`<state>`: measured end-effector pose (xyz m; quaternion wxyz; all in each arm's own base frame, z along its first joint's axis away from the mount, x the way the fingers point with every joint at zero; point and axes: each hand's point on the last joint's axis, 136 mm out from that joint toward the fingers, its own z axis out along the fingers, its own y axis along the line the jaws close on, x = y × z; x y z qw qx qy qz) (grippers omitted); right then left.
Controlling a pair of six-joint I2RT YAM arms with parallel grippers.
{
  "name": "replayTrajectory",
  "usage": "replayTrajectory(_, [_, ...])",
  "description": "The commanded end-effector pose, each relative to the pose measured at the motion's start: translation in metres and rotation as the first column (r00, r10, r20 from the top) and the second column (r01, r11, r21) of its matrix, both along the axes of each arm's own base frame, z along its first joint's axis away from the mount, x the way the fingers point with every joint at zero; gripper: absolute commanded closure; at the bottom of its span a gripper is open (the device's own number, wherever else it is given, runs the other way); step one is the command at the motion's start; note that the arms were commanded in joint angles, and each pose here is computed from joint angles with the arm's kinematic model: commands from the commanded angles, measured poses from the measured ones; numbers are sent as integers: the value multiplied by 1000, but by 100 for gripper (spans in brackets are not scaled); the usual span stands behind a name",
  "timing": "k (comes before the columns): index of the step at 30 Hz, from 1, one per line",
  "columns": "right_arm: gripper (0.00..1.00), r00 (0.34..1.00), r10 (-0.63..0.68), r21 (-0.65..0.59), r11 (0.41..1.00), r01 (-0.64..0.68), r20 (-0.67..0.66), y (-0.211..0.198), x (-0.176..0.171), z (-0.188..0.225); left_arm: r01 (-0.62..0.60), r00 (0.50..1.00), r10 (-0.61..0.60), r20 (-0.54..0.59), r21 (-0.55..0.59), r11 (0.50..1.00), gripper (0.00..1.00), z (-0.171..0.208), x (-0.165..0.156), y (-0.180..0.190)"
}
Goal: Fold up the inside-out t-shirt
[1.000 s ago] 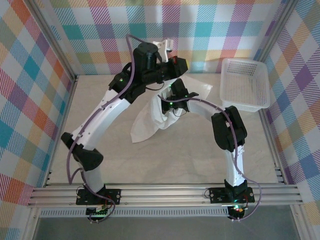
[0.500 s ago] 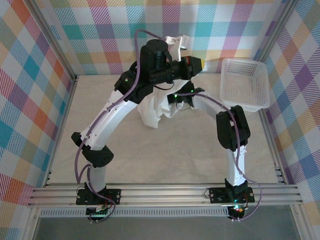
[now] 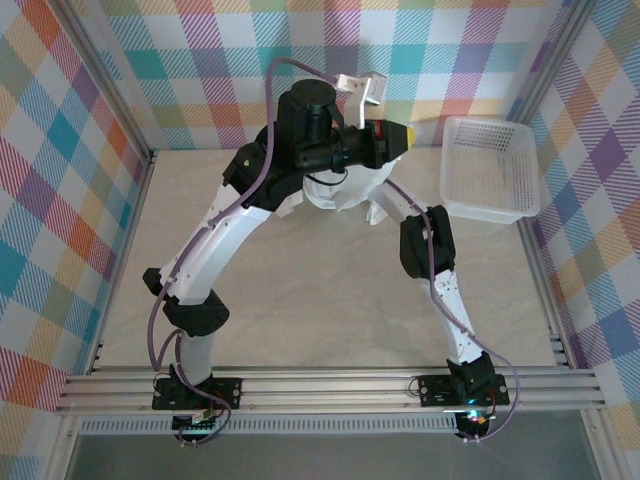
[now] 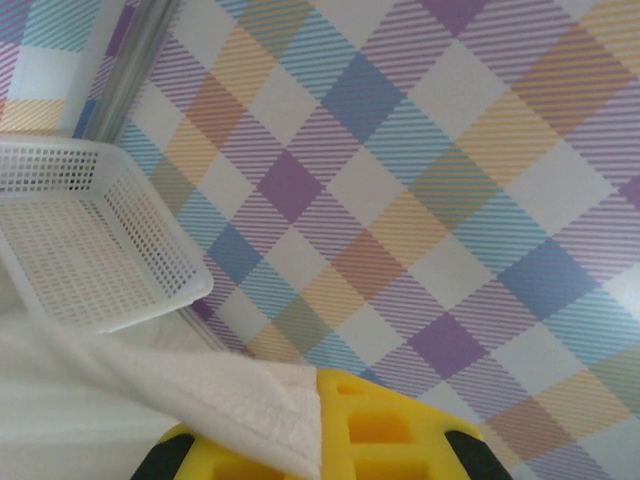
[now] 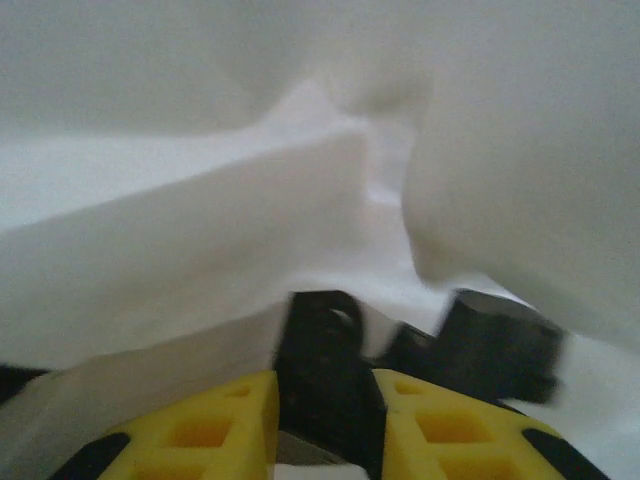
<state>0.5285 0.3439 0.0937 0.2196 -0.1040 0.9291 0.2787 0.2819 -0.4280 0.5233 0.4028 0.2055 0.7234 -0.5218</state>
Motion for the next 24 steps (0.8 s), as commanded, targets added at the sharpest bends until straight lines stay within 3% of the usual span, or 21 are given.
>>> replayTrajectory(1, [68,999,-36,-59,998,38,35,-19,0,36,140,980,-122,160,-105,985,100,63,-62,13])
replayTrajectory(6, [61,997,-19,-45,999,16,-69,-1,-22,9,126,983,-116,143,-65,990,100,51,-58,11])
replayTrajectory(10, [55,988,-14,123,992,33,-155,14,-24,21,166,977,-157,142,-56,984,100,49,-67,9])
replayTrajectory(12, [44,993,-10,182,983,31,-116,19,-16,48,177,975,-168,147,-52,983,100,49,-70,10])
replayTrajectory(13, [31,996,-9,185,982,25,-86,20,-12,59,187,972,-177,152,-53,981,100,51,-74,11])
replayTrajectory(14, [19,999,-2,175,985,12,-53,19,-8,64,205,966,-193,169,-56,977,100,54,-79,11])
replayTrajectory(15, [14,1000,16,152,988,-12,-23,20,-6,62,237,956,-222,191,-57,970,100,57,-87,10])
replayTrajectory(17, [11,999,47,55,997,-48,7,15,-6,38,298,929,-277,244,-54,953,100,65,-107,11])
replayTrajectory(20, [11,997,54,-100,993,-59,-53,-1,-12,-12,332,883,-307,355,-8,943,100,73,-136,19])
replayTrajectory(24, [4,990,55,-192,978,-80,-130,-14,-24,-49,361,834,-339,435,34,932,100,77,-156,28])
